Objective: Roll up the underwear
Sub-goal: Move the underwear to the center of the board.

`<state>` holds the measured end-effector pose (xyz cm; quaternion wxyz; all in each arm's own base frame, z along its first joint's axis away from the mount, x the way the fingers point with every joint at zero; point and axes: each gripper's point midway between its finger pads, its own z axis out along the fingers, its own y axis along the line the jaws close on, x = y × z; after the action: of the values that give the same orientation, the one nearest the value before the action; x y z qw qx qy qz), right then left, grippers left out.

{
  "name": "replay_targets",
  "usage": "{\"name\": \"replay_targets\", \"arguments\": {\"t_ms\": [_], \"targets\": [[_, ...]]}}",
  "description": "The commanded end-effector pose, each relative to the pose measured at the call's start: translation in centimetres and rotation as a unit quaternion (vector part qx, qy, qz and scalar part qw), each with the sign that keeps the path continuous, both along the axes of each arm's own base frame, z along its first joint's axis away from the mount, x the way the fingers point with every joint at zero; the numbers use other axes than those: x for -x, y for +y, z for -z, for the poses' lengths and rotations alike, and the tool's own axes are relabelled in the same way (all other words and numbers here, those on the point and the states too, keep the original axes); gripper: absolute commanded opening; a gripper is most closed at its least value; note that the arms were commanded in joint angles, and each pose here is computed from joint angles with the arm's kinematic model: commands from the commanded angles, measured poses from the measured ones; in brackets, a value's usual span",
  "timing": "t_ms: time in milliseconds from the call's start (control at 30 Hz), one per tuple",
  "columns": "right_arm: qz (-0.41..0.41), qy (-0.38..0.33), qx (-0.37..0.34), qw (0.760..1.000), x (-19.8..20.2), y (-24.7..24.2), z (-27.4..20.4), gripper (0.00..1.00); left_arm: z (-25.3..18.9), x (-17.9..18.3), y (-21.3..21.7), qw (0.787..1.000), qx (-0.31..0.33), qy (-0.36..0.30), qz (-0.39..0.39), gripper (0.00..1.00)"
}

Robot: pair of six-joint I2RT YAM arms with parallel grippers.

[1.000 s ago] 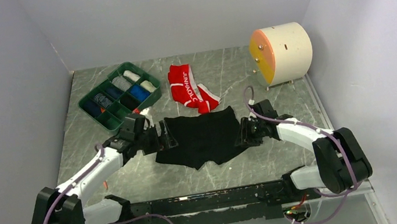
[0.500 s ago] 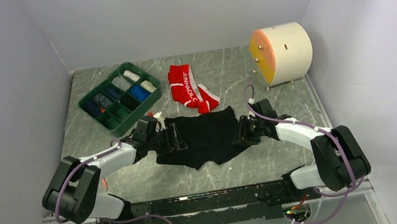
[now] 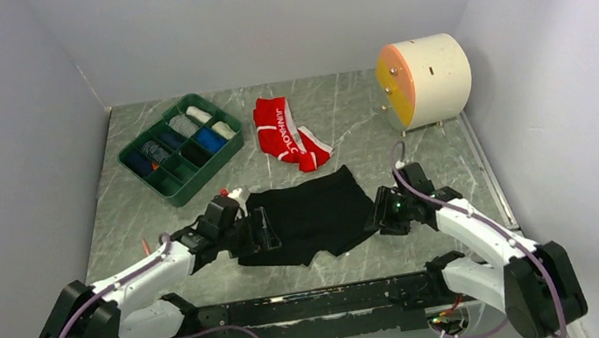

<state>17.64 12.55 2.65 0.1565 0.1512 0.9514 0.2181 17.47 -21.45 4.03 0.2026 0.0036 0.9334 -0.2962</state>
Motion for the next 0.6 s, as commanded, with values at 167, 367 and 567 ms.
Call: {"name": "replay_targets", "arguments": {"t_ms": [167, 367, 567], "targets": [[0.031, -0.149, -0.079, 0.985, -4.8, 1.9, -11.0, 0.69, -7.0, -2.4, 0.5, 0.998, -0.018, -0.064, -0.017, 0.92], [-0.01, -0.225, -0.096, 0.969, -8.8, 3.6, -12.8, 0.5, -4.8, -1.0, 2.9, 0.996, -0.061, -0.027, -0.058, 0.93], [-0.089, -0.154, -0.064, 0.982, -13.6, 6.1, -8.5, 0.29, -2.4, 1.4, 3.5, 0.996, -0.04, 0.015, -0.075, 0.92]]}}
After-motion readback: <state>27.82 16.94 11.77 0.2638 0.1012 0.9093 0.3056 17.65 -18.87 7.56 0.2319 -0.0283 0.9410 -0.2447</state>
